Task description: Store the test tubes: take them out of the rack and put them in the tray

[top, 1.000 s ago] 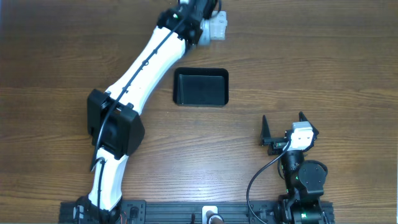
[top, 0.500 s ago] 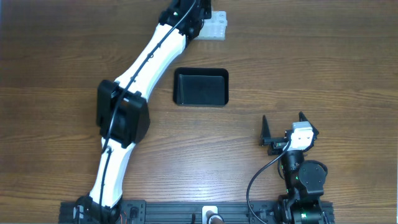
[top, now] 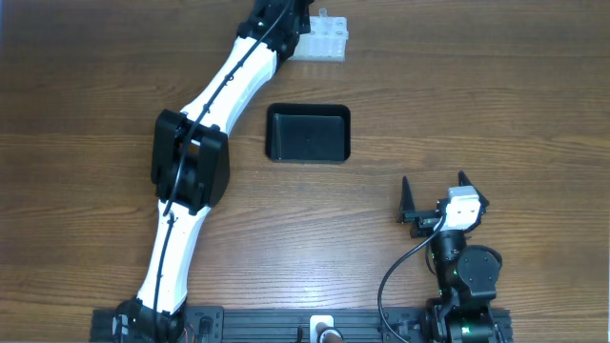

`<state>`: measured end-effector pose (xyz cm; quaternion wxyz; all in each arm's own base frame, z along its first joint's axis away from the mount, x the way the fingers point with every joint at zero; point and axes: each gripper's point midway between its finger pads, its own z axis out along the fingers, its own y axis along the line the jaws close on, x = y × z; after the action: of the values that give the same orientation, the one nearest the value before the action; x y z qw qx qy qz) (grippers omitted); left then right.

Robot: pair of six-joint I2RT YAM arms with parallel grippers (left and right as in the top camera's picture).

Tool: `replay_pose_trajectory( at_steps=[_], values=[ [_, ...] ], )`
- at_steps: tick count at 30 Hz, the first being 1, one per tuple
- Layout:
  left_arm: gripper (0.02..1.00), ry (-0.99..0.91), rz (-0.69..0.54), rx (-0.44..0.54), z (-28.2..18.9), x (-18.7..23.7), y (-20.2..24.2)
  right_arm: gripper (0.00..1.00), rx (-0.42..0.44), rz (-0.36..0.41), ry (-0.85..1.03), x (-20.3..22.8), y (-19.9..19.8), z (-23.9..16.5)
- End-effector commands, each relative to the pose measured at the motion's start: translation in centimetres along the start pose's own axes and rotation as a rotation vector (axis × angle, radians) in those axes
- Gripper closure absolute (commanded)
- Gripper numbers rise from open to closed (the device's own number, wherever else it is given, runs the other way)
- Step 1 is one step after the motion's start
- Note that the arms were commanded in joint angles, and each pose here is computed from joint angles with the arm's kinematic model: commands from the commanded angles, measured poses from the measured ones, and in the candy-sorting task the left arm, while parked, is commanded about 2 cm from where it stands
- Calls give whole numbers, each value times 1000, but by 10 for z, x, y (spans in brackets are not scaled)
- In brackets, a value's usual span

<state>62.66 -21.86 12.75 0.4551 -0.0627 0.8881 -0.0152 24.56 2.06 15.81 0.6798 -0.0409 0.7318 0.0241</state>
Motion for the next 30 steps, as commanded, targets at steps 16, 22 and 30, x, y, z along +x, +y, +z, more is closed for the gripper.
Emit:
replay_pose_trajectory(
  at_steps=[16, 22, 30],
  values=[
    [794, 38, -4, 27, 12, 17, -5, 14, -2, 6, -3, 1, 1, 0],
    [853, 37, -4, 26, 12, 17, -4, 9, -2, 6, -3, 1, 1, 0],
    [890, 33, -6, 28, 12, 16, -5, 9, -1, 6, -3, 1, 1, 0]
  ],
)
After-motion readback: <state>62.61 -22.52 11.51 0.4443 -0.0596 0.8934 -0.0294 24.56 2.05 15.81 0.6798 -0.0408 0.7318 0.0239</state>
